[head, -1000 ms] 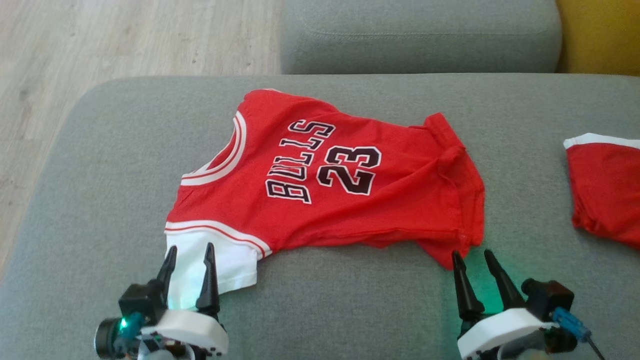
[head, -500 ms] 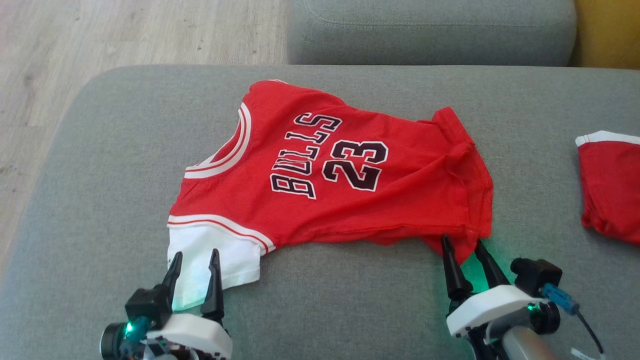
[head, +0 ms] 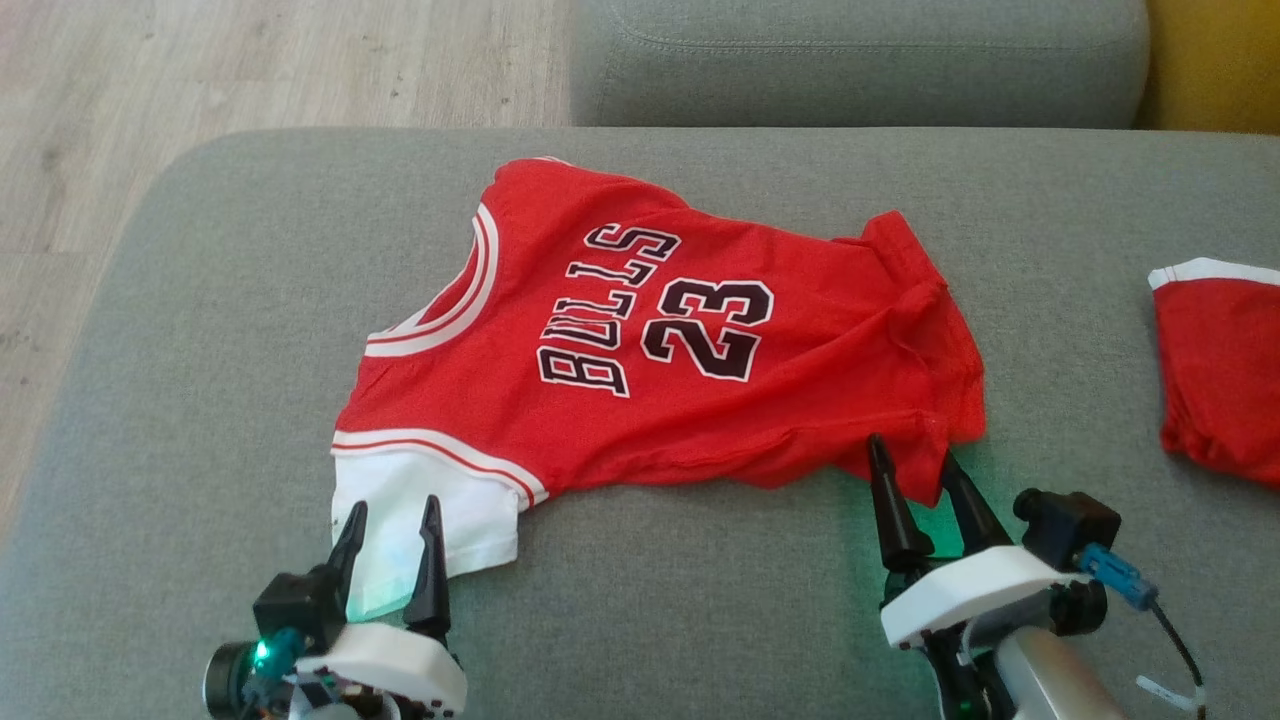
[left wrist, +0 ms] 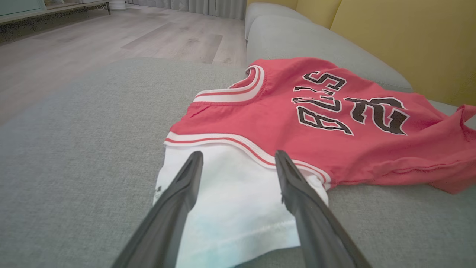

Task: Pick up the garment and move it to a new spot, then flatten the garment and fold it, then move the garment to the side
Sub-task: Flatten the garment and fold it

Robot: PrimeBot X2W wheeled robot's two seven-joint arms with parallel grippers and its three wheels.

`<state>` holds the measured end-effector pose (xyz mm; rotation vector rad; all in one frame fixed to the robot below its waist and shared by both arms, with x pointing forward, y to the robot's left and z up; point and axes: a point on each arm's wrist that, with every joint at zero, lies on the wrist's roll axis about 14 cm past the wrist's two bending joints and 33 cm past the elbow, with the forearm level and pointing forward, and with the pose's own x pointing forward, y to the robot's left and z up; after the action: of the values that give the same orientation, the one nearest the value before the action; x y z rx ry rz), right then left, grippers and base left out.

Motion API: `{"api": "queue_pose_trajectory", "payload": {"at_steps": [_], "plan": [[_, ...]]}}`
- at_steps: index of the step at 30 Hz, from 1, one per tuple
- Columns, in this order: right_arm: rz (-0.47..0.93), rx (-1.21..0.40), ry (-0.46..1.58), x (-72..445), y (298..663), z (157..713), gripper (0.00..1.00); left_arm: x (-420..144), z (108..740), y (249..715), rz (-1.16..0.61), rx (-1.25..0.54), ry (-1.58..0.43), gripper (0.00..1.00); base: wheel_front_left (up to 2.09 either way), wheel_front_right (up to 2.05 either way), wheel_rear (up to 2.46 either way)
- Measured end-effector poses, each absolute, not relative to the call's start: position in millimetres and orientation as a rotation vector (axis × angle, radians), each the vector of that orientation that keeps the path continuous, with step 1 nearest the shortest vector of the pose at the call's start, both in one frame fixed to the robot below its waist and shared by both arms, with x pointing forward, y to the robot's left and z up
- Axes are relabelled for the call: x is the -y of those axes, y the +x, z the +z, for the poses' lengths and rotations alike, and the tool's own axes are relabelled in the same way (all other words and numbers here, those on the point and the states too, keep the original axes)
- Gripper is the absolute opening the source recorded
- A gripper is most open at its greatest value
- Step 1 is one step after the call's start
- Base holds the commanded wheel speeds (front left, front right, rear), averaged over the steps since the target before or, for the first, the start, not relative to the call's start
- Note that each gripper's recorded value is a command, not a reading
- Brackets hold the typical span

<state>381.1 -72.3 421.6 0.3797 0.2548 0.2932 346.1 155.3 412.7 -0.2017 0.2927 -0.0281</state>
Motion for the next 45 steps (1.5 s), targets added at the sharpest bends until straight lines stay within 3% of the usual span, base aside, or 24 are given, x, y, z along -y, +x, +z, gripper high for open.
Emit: {"api": "queue_pose_trajectory", "payload": {"at_steps": [22,35,45], "plan": [[0.396,-0.178,0.350,47,374,450,1.00,-154,423,350,-0.034,-0.257,-0.202,1.00,0.00,0.00,0.00],[0.235,-0.238,0.244,103,382,421,1.00,-155,422,350,-0.033,-0.260,-0.198,1.00,0.00,0.00,0.00],[0.253,-0.360,0.317,90,362,400,1.00,-153,421,349,-0.042,-0.262,-0.197,1.00,0.00,0.00,0.00]]}}
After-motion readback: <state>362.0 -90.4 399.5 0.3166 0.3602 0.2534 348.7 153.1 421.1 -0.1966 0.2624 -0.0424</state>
